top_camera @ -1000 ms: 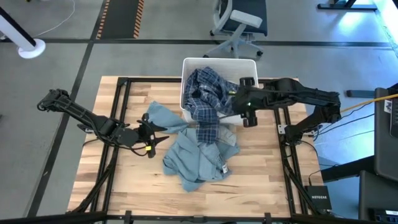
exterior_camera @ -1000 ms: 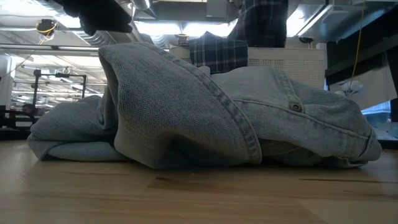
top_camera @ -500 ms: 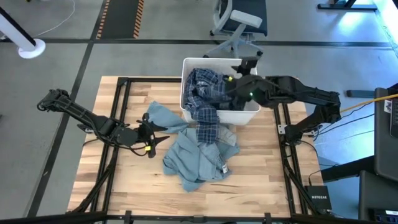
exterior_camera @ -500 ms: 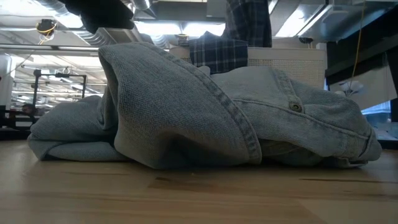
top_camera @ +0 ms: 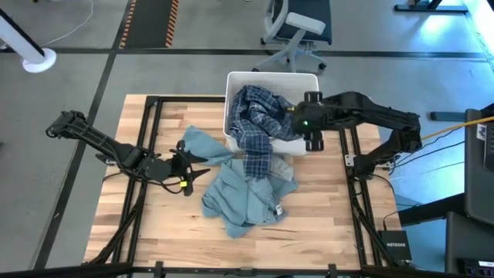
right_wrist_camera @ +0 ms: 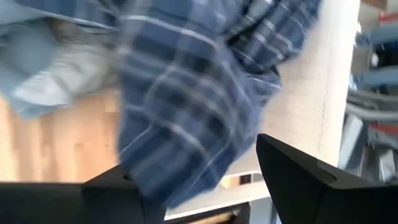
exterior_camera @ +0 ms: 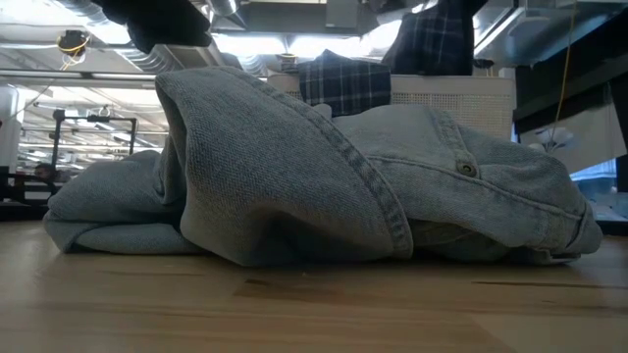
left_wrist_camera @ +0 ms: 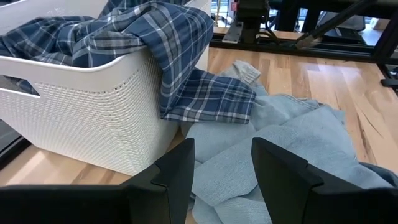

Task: Sort clothes
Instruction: Put the blue long sleeve into the white laundry bin

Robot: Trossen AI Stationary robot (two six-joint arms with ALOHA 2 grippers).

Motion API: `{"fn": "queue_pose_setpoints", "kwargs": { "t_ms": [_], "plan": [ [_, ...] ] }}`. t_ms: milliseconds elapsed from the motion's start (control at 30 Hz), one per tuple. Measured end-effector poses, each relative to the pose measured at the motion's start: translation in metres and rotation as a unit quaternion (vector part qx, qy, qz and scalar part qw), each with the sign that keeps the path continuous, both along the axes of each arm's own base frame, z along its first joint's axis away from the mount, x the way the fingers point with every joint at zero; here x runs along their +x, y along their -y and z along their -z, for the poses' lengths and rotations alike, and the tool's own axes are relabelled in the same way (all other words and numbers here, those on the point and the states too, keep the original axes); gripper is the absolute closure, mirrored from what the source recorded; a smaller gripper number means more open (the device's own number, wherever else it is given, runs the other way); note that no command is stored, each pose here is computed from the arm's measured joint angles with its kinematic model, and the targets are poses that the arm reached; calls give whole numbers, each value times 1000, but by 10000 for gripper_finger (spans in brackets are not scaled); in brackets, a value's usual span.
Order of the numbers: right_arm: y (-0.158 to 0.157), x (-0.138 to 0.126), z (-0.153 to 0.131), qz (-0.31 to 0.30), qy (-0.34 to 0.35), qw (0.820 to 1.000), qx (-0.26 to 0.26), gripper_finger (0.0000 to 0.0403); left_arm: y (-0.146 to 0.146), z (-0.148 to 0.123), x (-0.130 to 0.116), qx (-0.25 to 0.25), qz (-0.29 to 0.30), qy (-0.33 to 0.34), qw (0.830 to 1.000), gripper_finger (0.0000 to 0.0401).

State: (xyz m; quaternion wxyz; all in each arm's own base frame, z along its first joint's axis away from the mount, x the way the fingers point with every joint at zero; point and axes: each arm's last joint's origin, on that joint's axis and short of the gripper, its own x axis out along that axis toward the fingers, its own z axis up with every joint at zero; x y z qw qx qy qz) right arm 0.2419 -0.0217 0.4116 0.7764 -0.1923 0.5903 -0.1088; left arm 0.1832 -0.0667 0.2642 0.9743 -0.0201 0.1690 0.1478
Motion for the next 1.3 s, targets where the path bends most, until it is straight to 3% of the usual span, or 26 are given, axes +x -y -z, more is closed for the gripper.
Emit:
{"fn": "queue_pose_setpoints", "kwargs": {
  "t_ms": [133,267,467,700,833,933,1133,1300],
  "plan": [
    [-16,3,0,-38,9,999,23,169,0,0,0,-1,0,0,1000,246],
    [-28,15,-5,-89,71,993,39,169,1,1,1,1,0,-3,1000,246],
    [-38,41,-17,-159,188,969,3,169,6,-2,13,23,14,27,999,246],
    [-40,86,-6,-205,249,944,-66,169,17,5,38,94,36,44,994,246],
    [-38,108,9,-216,235,944,-85,169,14,7,45,106,28,50,993,246],
    [-37,110,19,-224,191,952,-84,169,11,8,46,104,22,46,993,246],
    [-40,79,20,-194,70,978,-34,169,11,8,46,106,23,42,993,246],
    [-59,56,18,-170,1,985,-6,169,11,8,46,106,23,42,993,246]
  ]
}}
